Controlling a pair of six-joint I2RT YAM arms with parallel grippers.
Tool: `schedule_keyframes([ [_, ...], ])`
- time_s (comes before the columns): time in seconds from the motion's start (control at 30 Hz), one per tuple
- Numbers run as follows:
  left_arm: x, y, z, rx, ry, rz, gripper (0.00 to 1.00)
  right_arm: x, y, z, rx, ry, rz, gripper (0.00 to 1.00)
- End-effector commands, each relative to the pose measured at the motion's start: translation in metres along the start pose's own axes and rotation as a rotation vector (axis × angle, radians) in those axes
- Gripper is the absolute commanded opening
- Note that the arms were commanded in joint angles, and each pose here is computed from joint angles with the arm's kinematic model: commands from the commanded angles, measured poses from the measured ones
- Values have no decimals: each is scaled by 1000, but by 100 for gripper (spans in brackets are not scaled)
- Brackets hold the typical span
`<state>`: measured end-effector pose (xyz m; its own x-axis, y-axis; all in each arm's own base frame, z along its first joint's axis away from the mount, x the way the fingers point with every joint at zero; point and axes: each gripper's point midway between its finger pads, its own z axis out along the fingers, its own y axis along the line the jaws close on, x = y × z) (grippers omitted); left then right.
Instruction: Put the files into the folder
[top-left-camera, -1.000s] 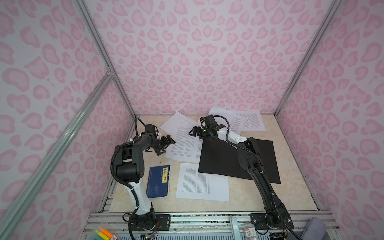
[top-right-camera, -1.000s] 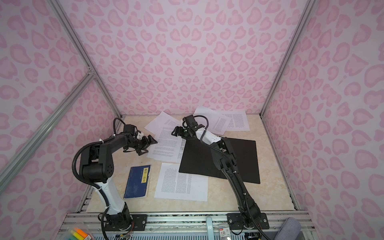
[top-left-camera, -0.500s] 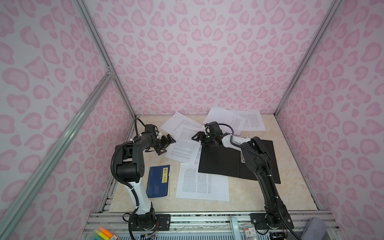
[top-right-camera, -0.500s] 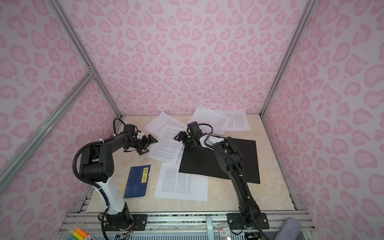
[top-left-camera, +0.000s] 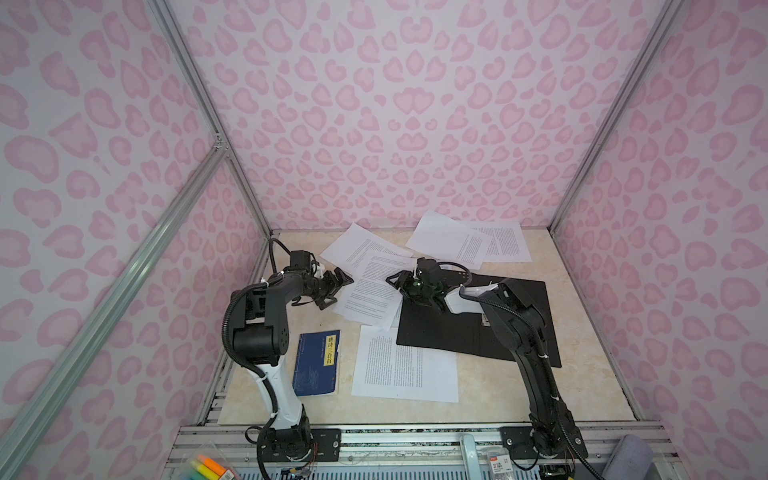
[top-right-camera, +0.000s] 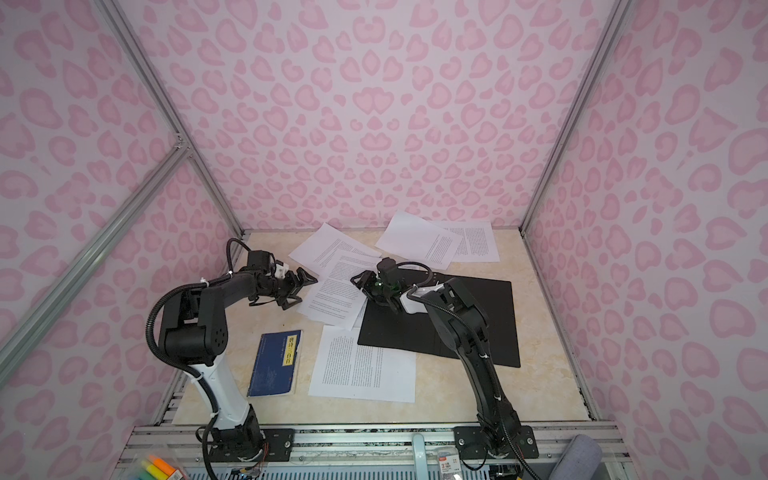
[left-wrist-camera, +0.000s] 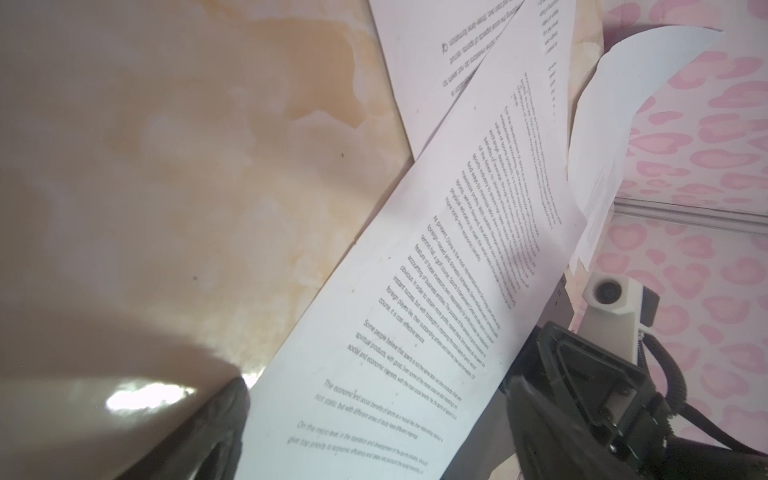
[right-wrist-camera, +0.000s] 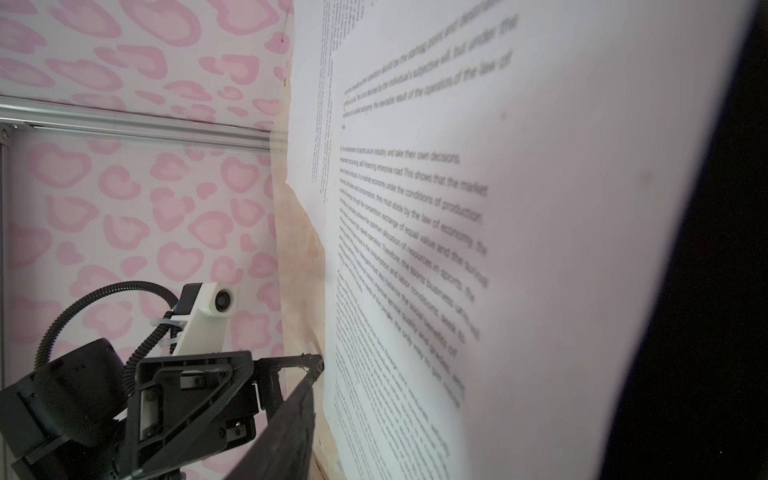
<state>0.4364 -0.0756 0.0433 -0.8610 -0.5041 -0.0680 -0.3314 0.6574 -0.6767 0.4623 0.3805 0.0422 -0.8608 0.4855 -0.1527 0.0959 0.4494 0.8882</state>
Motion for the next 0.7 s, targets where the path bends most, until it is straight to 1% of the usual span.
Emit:
schedule_keyframes([
  [0.0, 14, 24, 3, -92, 34, -71, 98, -13, 10, -8, -37, -96, 29, 45],
  [0.03, 14, 23, 3, -88, 33, -76, 98, -13, 8, -9, -33, -108, 34, 41],
  [0.07, 14, 22, 4, -83, 34, -78, 98, -13, 6, -11, -28, -120, 35, 35],
  [0.2, 13, 15, 1, -61, 25, -79, 98, -13, 11, -17, -35, -156, 36, 20],
  [0.27, 10, 6, -5, -37, 13, -71, 98, -14, 19, -19, -44, -157, 22, 10],
  [0.3, 8, -2, -10, -19, 5, -60, 98, -16, 25, -21, -46, -152, 10, 3],
  [0.33, 7, -10, -16, 0, -6, -47, 98, -17, 31, -22, -48, -139, -5, 0],
  [0.43, 3, -45, -44, 71, -55, 16, 98, -26, 60, -31, -72, -73, -74, 0],
  [0.53, 6, -81, -74, 123, -104, 108, 98, -33, 88, -50, -73, 31, -190, 0],
  [0.57, 10, -93, -83, 138, -112, 139, 98, -36, 98, -61, -62, 60, -241, 0],
  [0.67, 29, -114, -101, 159, -133, 223, 98, -50, 103, -104, 14, 116, -360, 0],
])
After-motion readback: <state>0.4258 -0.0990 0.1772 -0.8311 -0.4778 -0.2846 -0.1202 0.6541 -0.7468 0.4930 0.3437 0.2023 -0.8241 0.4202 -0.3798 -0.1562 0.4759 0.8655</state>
